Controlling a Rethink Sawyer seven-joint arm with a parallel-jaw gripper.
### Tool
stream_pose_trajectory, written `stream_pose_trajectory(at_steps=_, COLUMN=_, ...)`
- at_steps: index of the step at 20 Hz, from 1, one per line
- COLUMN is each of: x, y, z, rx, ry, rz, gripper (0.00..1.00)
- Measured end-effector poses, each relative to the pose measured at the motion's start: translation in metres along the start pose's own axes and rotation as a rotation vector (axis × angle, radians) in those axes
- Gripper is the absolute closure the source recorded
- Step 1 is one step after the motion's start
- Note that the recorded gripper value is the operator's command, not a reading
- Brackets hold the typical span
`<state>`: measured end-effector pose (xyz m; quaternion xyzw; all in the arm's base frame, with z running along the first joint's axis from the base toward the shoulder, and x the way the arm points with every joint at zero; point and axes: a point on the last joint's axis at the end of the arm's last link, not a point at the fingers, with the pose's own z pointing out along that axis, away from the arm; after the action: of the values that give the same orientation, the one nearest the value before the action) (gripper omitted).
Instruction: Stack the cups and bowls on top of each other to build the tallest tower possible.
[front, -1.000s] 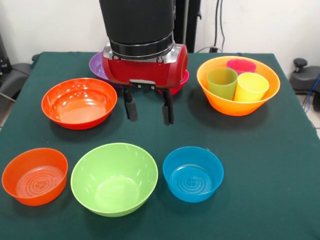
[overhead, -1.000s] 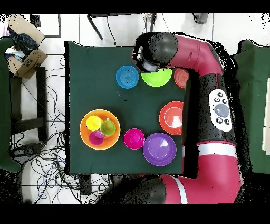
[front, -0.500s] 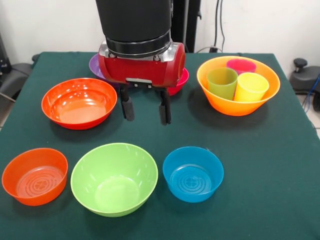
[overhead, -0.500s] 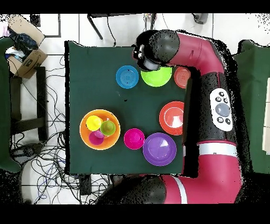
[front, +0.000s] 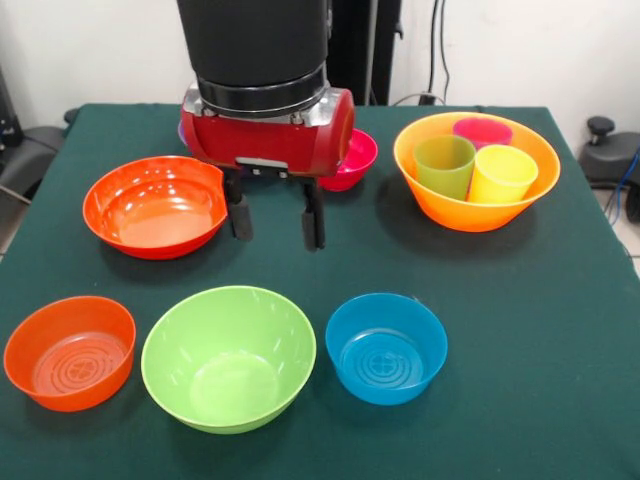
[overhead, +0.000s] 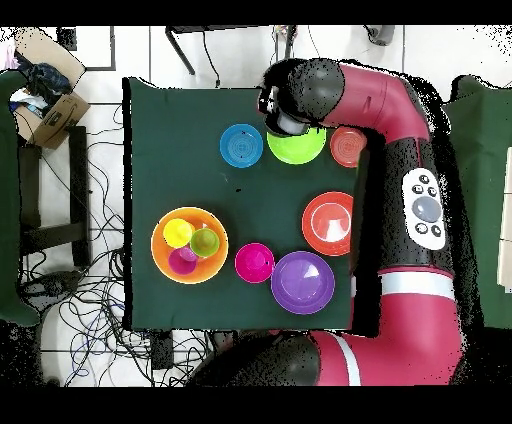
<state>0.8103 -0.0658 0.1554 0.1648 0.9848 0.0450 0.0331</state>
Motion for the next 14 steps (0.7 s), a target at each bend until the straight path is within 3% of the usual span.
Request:
stream_pose_trajectory(at_steps=7, x=0.003, y=-0.035, z=0.005, rx=0.038, ry=0.009, rz=-0.004, gripper=0.00)
stream_pose_trajectory(at_steps=8, x=0.007, y=-0.048, z=0.008, rx=0.049, ry=0.020, rz=-0.005, gripper=0.00)
stream_pose_trajectory(at_steps=14, x=0.025, y=-0.080, z=0.015, rx=0.084, ry=0.059, rz=-0.010, gripper=0.00)
